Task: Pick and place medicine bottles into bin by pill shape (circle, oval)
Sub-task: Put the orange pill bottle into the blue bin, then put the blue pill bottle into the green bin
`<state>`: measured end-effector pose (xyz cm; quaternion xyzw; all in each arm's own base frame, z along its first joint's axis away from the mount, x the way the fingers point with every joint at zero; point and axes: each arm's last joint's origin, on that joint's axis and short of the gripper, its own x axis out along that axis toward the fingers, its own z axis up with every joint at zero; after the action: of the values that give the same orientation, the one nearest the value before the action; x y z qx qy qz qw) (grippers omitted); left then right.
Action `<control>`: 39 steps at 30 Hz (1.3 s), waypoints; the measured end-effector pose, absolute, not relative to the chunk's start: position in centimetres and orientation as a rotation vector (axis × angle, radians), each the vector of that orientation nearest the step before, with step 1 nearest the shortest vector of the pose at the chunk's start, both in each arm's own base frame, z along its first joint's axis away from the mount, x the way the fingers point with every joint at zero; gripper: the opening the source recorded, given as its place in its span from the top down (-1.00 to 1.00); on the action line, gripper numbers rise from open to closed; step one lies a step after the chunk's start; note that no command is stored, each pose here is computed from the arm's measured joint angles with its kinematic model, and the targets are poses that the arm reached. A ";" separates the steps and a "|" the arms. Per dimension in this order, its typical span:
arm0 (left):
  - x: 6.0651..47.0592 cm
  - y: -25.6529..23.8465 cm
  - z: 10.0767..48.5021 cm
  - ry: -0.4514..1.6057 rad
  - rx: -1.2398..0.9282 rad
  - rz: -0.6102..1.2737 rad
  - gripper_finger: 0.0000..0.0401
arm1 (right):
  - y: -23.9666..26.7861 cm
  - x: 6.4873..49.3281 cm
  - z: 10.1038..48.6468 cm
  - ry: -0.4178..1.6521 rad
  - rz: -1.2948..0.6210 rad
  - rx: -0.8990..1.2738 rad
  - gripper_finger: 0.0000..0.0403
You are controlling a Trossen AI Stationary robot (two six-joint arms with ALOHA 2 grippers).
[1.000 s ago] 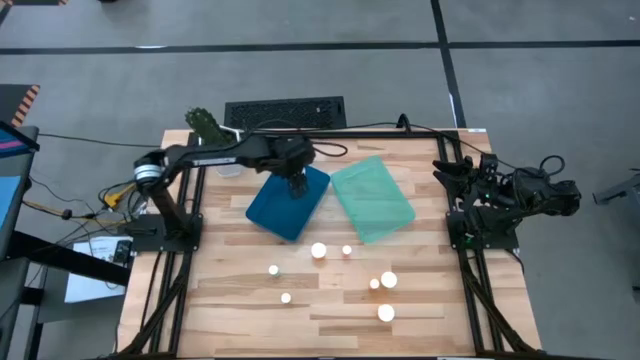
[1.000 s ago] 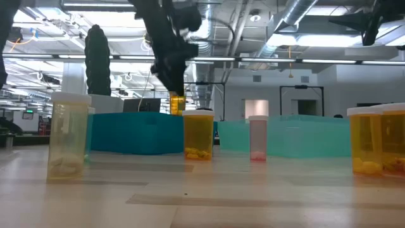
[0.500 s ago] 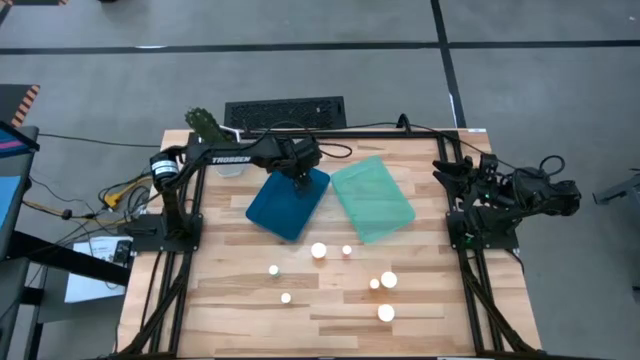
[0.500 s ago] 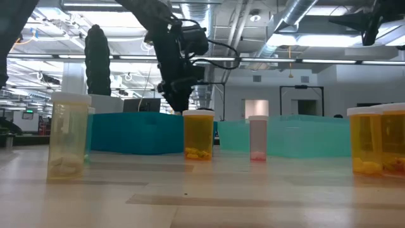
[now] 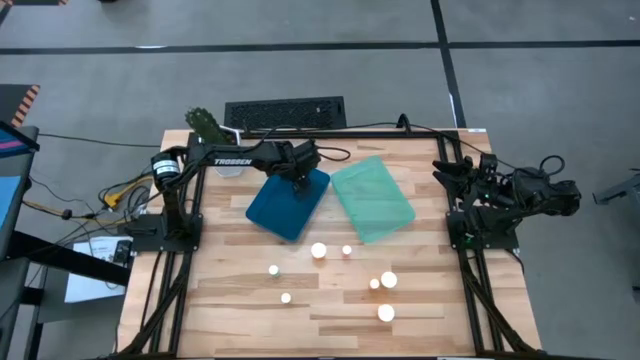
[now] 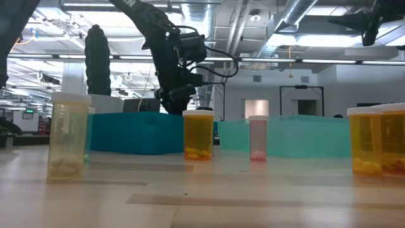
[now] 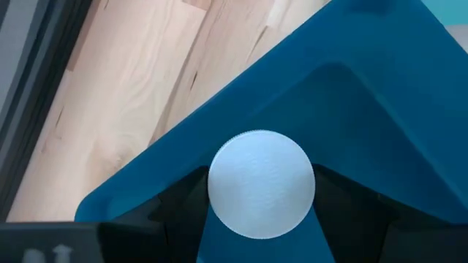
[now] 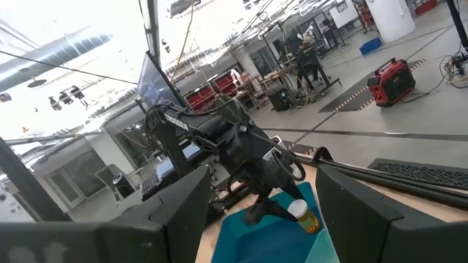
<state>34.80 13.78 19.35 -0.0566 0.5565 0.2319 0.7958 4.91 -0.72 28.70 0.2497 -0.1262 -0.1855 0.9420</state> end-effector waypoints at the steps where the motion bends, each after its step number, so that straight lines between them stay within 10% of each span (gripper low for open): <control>1: 34.8 13.7 19.3 1.196 -0.121 0.497 -0.09 | -0.7 4.9 28.7 -0.257 -0.378 0.509 -0.29; 21: 35.1 13.4 21.1 1.230 -0.133 0.429 -0.57 | -0.7 4.9 28.7 -0.255 -0.379 0.501 -0.29; 39: 32.8 4.2 32.4 1.111 -0.162 0.273 -0.53 | -0.7 4.9 28.5 -0.231 -0.385 0.491 -0.29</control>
<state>32.85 4.19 32.42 -0.0765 0.5250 0.1291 0.8378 4.95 -0.71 28.46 0.2408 -0.1136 -0.1889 0.9452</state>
